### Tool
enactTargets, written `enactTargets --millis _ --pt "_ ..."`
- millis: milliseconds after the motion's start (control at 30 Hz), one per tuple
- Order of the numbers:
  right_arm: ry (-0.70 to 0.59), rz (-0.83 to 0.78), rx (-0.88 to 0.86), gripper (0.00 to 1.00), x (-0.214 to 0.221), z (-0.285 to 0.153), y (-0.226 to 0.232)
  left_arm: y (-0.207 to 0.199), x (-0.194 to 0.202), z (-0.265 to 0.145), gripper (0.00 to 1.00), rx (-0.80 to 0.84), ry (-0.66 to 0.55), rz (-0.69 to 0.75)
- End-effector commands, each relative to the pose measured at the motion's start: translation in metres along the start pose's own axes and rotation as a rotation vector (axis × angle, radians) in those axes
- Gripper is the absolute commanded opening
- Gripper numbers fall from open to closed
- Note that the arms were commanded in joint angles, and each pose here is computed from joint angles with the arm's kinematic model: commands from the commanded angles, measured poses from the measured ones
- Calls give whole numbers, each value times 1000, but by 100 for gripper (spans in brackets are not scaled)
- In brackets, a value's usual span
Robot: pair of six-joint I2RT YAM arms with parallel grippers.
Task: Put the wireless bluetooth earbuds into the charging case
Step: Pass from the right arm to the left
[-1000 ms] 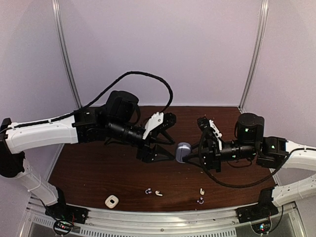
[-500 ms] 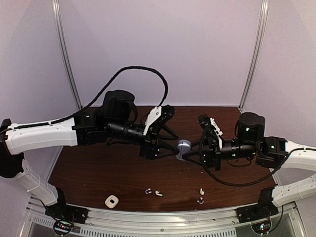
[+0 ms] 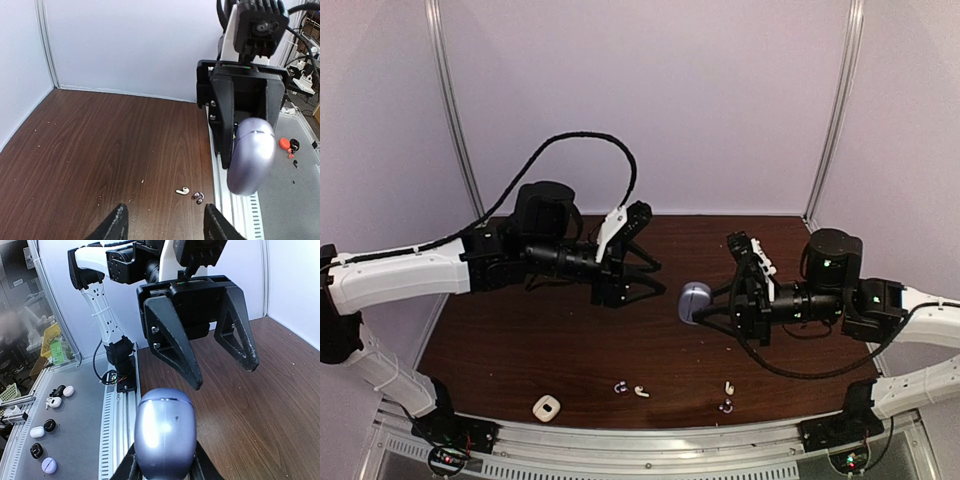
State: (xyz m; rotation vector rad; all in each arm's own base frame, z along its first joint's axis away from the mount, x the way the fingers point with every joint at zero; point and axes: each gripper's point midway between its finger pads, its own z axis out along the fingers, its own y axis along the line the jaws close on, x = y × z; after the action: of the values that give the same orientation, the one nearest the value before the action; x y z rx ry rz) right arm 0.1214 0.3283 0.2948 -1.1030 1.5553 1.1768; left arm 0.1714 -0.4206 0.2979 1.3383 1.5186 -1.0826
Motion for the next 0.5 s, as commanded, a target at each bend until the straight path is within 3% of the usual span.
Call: enactTargets --millis 0,467 --pt "-42 -23 5 0 -10 -4 2 -31 -26 -17 57 119 -124 112" --pt "-31 -32 10 0 -11 4 -2 -49 -27 12 61 192 -98 100"
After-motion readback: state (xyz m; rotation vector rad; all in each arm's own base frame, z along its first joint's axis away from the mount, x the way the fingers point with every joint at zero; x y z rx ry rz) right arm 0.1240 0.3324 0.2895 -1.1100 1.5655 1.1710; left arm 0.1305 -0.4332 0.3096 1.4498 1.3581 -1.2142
